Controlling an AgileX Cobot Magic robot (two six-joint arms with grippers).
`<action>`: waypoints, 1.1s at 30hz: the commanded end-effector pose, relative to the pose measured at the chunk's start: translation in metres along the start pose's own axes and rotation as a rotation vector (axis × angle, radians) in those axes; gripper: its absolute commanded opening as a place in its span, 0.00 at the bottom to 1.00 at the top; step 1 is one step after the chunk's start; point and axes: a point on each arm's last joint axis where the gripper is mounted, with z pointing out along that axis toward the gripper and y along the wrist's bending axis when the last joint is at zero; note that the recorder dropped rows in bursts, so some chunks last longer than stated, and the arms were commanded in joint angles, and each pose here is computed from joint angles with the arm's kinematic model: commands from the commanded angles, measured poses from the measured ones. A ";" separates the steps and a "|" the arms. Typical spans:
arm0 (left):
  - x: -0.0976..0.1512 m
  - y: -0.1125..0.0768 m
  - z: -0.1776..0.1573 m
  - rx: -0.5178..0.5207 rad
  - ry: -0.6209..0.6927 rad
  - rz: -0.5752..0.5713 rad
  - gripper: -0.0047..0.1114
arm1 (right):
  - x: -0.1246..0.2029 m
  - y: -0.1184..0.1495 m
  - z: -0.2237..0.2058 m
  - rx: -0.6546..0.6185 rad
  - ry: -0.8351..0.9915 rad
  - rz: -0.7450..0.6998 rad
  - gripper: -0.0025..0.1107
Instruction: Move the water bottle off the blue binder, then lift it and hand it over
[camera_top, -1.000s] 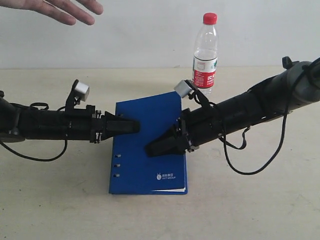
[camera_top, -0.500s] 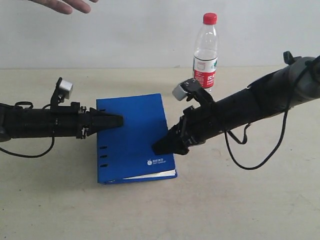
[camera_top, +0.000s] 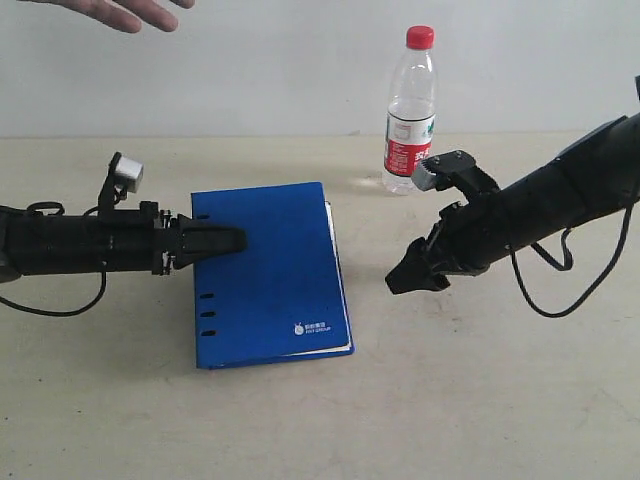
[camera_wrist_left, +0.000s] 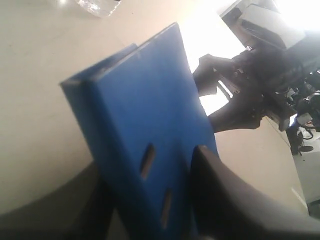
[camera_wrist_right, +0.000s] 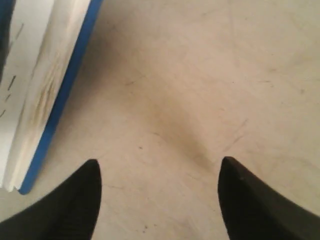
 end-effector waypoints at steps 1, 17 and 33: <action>-0.005 -0.016 -0.005 0.002 0.016 0.143 0.08 | -0.002 0.008 -0.005 -0.076 0.005 -0.022 0.33; -0.034 -0.103 -0.039 -0.012 -0.073 0.359 0.08 | -0.026 0.004 -0.026 0.087 -0.156 -0.057 0.02; -0.030 -0.127 -0.050 -0.053 -0.061 0.396 0.08 | -0.010 0.046 -0.174 0.236 -0.666 -0.241 0.02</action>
